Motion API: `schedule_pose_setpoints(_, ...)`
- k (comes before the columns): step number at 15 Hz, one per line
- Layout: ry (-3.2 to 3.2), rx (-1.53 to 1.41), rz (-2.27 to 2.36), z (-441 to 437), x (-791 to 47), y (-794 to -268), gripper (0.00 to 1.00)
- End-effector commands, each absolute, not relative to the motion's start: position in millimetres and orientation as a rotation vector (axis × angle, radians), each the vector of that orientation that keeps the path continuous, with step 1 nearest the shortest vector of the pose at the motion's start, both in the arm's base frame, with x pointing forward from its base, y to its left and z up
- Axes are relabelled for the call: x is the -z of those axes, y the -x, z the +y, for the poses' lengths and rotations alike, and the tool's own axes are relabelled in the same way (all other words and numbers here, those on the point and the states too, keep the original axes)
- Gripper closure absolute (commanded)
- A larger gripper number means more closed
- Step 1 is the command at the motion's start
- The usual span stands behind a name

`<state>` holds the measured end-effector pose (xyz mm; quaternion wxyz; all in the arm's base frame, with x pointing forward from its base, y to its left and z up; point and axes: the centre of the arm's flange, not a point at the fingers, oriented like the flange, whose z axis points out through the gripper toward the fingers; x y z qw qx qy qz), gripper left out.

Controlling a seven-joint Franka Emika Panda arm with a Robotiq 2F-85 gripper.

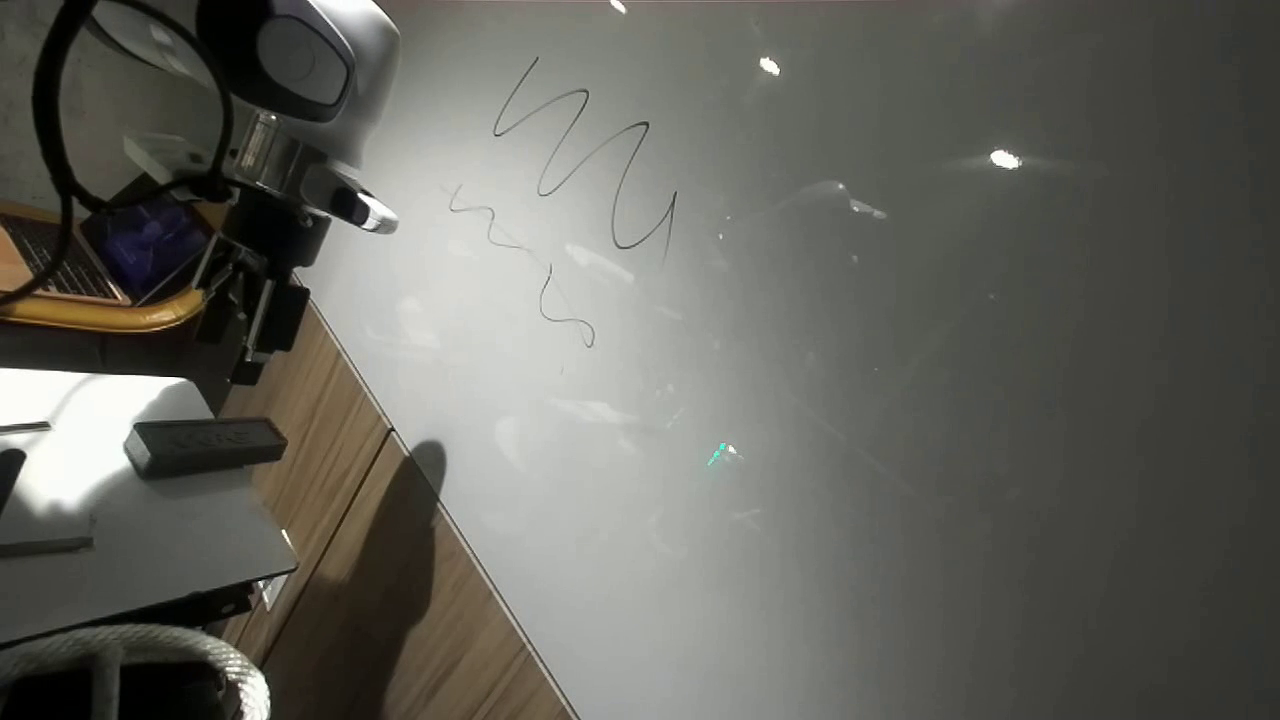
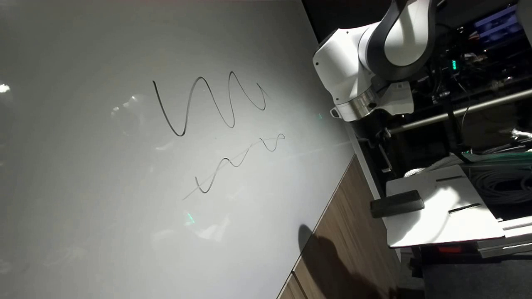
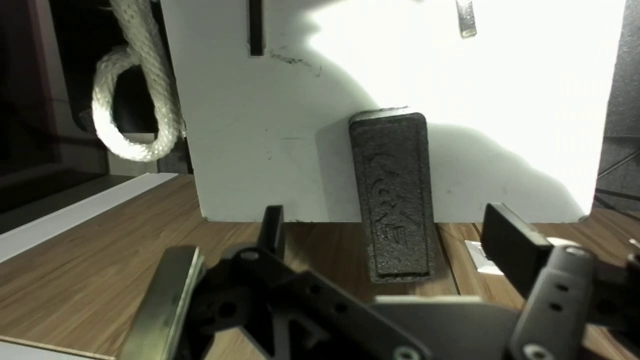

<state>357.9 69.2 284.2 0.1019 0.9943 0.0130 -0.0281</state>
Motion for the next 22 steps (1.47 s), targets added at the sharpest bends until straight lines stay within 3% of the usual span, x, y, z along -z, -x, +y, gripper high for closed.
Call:
schedule_pose_setpoints(1,-2.937,0.040,0.043,62,-260,-335,0.00)
schedule_pose_setpoints(22,-3.013,0.102,0.040,32,-189,-322,0.00)
